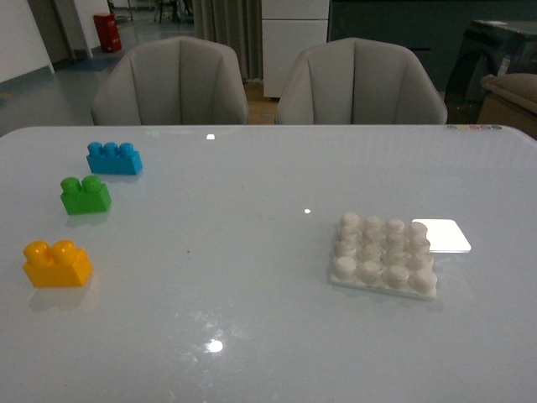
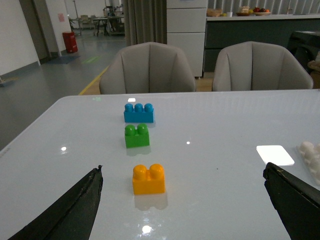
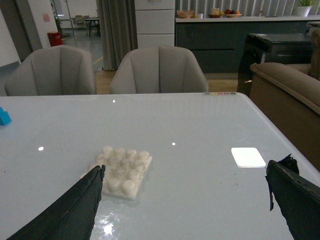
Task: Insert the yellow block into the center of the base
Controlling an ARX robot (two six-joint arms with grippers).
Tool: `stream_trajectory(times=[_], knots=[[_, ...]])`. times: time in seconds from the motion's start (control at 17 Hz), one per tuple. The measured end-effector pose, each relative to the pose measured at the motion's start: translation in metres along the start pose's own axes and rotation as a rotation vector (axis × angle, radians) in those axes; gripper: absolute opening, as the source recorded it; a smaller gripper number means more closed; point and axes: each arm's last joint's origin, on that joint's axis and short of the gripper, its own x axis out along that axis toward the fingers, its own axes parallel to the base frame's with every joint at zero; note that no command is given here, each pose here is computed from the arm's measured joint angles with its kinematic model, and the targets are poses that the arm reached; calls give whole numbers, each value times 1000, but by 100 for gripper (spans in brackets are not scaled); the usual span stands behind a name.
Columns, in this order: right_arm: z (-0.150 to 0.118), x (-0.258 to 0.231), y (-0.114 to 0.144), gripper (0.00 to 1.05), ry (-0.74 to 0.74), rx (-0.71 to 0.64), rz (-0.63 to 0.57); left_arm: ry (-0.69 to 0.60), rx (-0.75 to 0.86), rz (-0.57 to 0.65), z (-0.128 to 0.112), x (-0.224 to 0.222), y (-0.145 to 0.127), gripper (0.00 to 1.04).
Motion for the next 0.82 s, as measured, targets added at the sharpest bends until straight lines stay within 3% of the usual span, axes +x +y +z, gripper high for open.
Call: stream_trajectory(times=[0.41, 0.59, 0.82], knots=[[-2, 1, 0, 98, 50, 16, 25, 0, 0, 0, 0, 0, 0, 98], [12, 12, -5, 98, 60, 46, 17, 0, 0, 0, 0, 0, 0, 98], [50, 31, -10, 98, -45, 52, 9, 0, 0, 0, 0, 0, 0, 98]])
